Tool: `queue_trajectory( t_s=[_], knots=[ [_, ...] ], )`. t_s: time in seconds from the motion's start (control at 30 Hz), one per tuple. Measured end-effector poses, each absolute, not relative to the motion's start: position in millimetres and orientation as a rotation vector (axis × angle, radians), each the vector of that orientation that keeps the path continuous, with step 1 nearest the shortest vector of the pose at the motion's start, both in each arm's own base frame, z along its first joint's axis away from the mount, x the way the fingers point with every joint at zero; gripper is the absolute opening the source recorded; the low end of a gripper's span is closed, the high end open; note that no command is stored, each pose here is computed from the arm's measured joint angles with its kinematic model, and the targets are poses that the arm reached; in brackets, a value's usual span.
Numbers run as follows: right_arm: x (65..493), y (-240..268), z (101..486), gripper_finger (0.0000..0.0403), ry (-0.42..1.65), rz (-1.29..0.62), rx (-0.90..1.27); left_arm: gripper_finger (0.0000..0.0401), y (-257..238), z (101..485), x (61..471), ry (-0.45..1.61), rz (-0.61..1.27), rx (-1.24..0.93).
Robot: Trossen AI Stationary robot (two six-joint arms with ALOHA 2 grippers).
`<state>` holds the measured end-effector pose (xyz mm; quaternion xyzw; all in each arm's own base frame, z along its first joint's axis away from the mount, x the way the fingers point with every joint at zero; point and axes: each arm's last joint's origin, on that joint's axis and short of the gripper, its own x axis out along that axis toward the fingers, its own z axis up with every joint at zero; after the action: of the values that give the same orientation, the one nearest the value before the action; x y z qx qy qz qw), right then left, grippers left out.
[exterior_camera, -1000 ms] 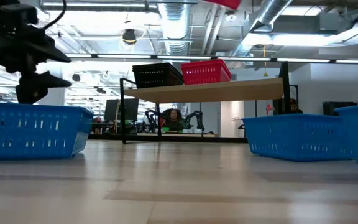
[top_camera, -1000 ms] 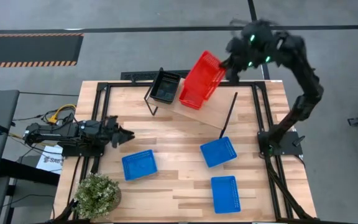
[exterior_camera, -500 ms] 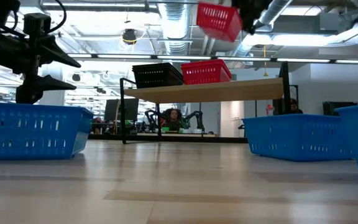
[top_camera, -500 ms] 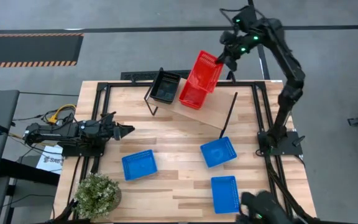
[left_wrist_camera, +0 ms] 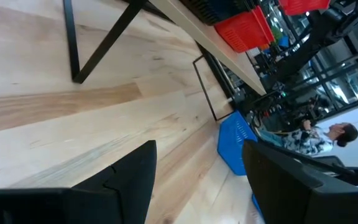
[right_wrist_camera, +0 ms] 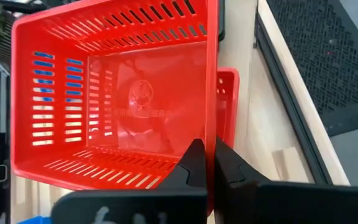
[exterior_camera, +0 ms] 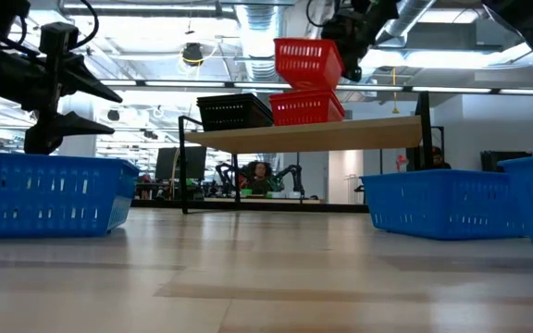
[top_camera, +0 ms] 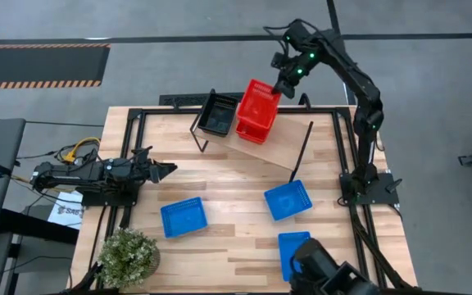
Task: Stack baskets on shelf by color
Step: Stack the red bin on the red bins on the shelf
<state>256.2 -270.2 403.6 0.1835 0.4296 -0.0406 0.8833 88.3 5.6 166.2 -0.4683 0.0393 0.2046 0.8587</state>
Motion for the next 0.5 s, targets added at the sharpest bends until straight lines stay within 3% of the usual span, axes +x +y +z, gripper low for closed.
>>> queue_trajectory(
  t_s=[0.5],
  knots=[
    [262, -273, 376, 0.0006, 1.009, -0.105, 0.409, 0.0225, 6, 166, 88, 0.085, 0.430, -0.983]
  ],
)
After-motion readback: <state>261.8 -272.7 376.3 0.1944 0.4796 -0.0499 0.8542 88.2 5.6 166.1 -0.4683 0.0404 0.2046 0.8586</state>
